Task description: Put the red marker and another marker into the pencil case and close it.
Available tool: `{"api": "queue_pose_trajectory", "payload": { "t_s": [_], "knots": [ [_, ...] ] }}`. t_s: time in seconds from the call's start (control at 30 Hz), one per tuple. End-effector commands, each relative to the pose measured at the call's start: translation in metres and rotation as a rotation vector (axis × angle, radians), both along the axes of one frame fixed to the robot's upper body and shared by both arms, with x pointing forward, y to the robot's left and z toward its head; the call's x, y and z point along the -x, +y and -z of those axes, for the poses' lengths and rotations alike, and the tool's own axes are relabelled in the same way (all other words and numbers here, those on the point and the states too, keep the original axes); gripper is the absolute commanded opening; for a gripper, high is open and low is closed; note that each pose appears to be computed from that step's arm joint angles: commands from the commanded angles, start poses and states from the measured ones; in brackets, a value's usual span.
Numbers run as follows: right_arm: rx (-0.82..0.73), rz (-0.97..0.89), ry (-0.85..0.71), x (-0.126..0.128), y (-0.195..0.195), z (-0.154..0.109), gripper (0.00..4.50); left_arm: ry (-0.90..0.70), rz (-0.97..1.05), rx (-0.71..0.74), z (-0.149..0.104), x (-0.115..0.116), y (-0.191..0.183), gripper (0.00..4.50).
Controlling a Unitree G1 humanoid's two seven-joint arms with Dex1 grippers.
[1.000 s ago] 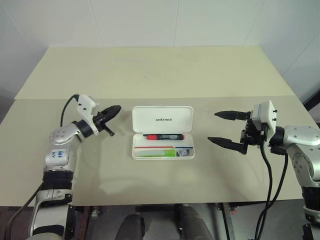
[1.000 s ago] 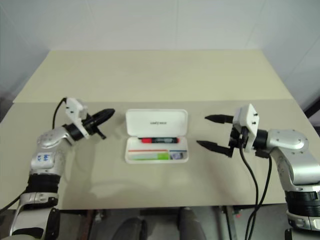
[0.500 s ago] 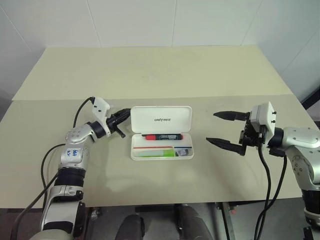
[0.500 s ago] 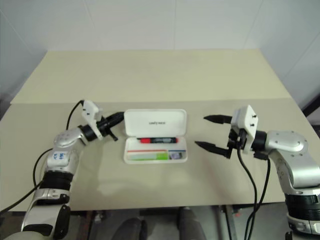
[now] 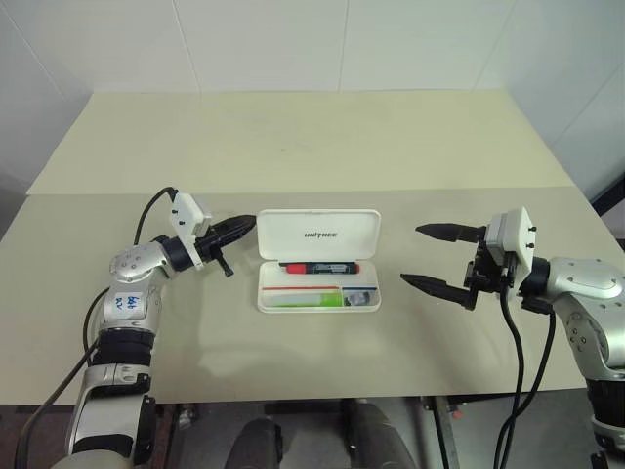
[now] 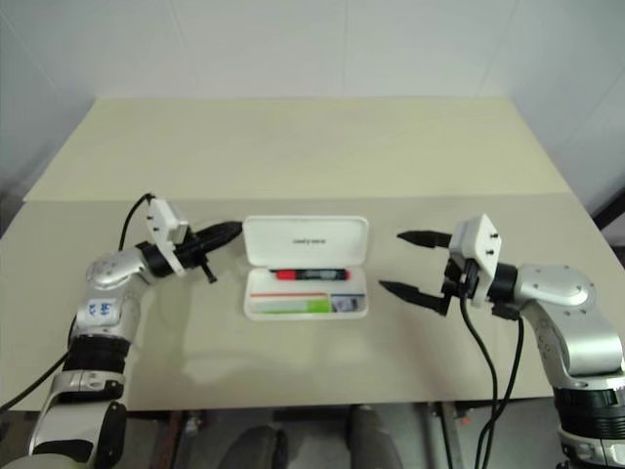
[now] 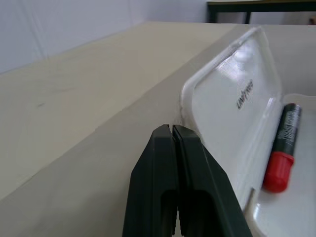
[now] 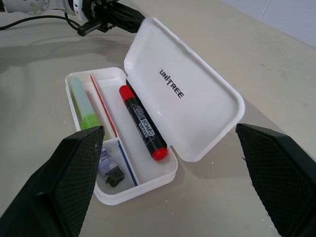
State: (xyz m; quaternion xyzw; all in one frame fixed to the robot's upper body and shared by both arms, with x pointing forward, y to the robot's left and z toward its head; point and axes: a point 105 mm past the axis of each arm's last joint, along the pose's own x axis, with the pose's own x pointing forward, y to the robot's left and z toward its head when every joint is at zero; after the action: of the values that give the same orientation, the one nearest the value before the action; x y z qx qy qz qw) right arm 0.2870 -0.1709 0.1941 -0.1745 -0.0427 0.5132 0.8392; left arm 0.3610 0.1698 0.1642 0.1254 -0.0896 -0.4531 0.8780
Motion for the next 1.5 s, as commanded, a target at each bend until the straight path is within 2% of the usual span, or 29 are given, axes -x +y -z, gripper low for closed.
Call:
{"api": "queue_pose_trajectory", "payload": {
  "t_s": [0.03,0.23,0.47,0.7,0.87,1.2,1.33,1.5],
  "knots": [
    [-0.014,-0.011,-0.054,0.004,0.003,-0.010,4.50,-0.043,0.069,-0.025,-0.007,0.008,-0.006,0.02],
    [-0.016,-0.007,-0.054,0.004,0.002,-0.009,4.50,-0.047,0.156,-0.041,-0.006,0.016,-0.012,0.02],
    [-0.019,0.000,-0.054,0.004,0.002,-0.007,4.50,-0.027,0.388,-0.167,0.007,0.046,-0.027,0.02],
    [-0.024,0.004,-0.055,0.003,0.003,-0.005,4.50,0.048,0.499,-0.300,0.019,0.061,-0.030,0.02],
    [-0.036,0.009,-0.060,0.003,0.005,-0.004,4.50,0.136,0.487,-0.392,0.030,0.059,-0.032,0.02],
    [-0.073,0.056,-0.093,0.007,0.007,-0.005,4.50,0.162,0.523,-0.443,0.037,0.055,-0.055,0.02],
    [-0.085,0.078,-0.092,0.011,0.008,-0.001,4.50,0.151,0.499,-0.479,0.034,0.044,-0.065,0.02],
    [-0.099,0.098,-0.095,0.015,0.011,0.001,4.50,0.156,0.544,-0.487,0.033,0.045,-0.074,0.02]
  ]
}}
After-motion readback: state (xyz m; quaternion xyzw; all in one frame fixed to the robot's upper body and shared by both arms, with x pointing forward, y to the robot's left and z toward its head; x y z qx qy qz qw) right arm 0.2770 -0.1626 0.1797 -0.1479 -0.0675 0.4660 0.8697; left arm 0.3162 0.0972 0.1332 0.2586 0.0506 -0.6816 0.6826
